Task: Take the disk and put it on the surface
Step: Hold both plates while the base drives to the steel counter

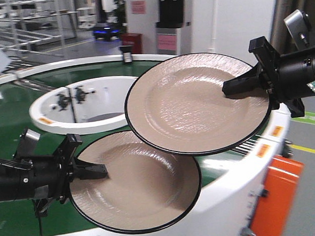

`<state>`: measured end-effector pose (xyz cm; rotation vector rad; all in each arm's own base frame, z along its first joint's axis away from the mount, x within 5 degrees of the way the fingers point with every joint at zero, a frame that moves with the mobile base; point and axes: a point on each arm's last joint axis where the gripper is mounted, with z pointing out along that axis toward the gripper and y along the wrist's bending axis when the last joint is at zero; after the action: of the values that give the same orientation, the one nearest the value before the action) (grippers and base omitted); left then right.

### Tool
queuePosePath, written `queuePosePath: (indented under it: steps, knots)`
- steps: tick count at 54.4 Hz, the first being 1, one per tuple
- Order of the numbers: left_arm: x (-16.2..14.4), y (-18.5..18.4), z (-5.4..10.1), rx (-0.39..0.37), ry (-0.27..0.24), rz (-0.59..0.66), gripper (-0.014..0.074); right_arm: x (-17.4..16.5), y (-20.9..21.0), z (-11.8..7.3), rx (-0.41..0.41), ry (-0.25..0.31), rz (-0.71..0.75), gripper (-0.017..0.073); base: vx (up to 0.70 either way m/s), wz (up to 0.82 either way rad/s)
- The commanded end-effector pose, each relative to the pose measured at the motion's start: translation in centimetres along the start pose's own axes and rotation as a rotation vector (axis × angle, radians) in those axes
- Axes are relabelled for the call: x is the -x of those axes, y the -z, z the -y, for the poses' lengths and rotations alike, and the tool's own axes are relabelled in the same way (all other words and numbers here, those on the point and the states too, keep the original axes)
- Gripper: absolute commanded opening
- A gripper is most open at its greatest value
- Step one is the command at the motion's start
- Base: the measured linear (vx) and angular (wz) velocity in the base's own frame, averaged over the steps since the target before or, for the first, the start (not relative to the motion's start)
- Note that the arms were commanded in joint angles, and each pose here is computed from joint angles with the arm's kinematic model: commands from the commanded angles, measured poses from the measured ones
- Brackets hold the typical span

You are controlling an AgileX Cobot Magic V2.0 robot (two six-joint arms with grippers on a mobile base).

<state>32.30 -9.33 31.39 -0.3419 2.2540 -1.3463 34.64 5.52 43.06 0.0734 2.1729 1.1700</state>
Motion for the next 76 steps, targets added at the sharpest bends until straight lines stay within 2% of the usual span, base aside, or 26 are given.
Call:
queuePosePath:
  steps: [1,34,76]
  knots:
    - [0.15,1.53,3.12,-0.13,0.03,0.046,-0.0001,0.84,2.11,-3.22,0.115,0.003,0.125,-0.0008,-0.21,-0.56]
    - [0.15,1.53,3.12,-0.13,0.03,0.046,-0.0001,0.84,2.11,-3.22,0.115,0.003,0.125,-0.0008,-0.13,-0.58]
    - [0.15,1.53,3.12,-0.13,0.03,0.046,-0.0001,0.84,2.11,-3.22,0.115,0.003,0.125,-0.0008,0.08,-0.33]
